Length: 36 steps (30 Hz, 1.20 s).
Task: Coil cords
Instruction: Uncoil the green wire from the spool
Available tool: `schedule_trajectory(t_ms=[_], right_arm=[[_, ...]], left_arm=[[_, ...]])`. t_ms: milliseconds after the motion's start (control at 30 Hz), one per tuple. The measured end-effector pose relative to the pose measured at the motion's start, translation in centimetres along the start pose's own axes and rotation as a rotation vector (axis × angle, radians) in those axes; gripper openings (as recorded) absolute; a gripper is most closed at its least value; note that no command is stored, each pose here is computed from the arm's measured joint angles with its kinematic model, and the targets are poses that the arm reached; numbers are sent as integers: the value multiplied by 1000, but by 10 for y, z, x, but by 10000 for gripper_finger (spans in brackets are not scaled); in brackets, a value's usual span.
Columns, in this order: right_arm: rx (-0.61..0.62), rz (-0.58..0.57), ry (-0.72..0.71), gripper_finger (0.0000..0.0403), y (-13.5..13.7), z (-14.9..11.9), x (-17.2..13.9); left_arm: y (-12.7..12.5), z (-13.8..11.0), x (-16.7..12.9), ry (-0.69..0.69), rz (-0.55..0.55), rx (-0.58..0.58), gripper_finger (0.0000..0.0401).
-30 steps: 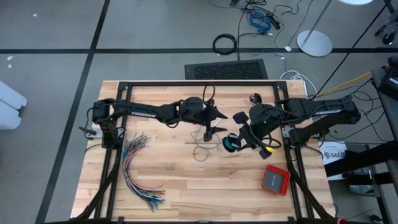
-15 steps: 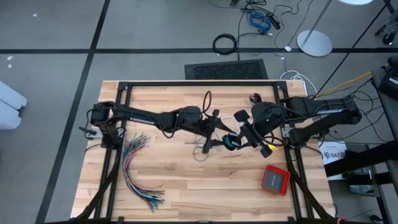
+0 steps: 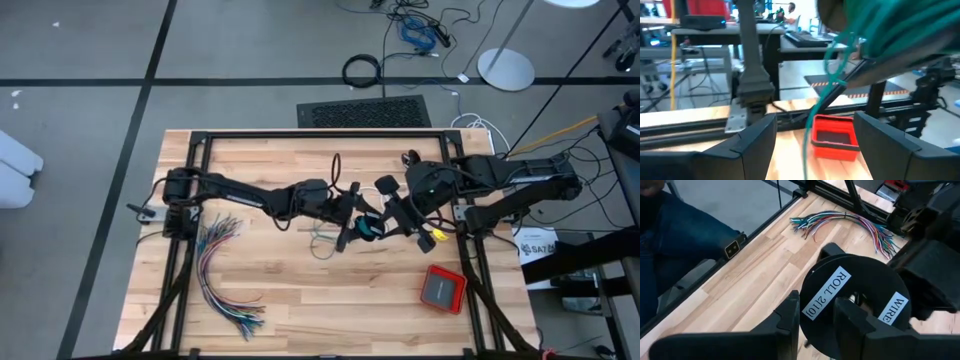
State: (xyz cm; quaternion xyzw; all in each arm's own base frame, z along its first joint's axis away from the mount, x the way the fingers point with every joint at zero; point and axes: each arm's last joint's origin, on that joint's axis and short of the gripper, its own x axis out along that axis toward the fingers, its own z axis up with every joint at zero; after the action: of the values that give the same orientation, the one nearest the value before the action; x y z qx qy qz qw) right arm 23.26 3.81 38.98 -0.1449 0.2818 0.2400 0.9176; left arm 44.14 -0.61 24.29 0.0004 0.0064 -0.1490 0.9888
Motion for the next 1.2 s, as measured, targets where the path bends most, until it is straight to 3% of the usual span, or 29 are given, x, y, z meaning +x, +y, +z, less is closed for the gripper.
schedule_trajectory(t_ms=[167, 267, 367, 533, 600, 767, 933, 1200], right_arm=[[9, 1, 3, 78, 0, 0, 0], [18, 1, 3, 78, 0, 0, 0], [20, 2, 4, 78, 0, 0, 0], [65, 20, 55, 78, 2, -5, 0], [108, 36, 98, 78, 4, -10, -1], [240, 61, 239, 78, 9, -22, -3], [290, -106, 384, 78, 8, -32, -6], [159, -433, 389, 78, -5, -28, -11]], left_arm=[[4, 0, 0, -16, 52, -8, 263], [5, 0, 0, -23, 55, 9, 232], [5, 0, 0, -20, 56, 10, 176], [17, -3, -7, 75, 85, 15, 39], [22, 6, -14, 91, 101, 15, 13], [31, 37, -36, 80, 150, 39, 8], [20, 67, -51, 44, 143, 78, 4], [-7, 35, -38, 272, 97, 47, 3]])
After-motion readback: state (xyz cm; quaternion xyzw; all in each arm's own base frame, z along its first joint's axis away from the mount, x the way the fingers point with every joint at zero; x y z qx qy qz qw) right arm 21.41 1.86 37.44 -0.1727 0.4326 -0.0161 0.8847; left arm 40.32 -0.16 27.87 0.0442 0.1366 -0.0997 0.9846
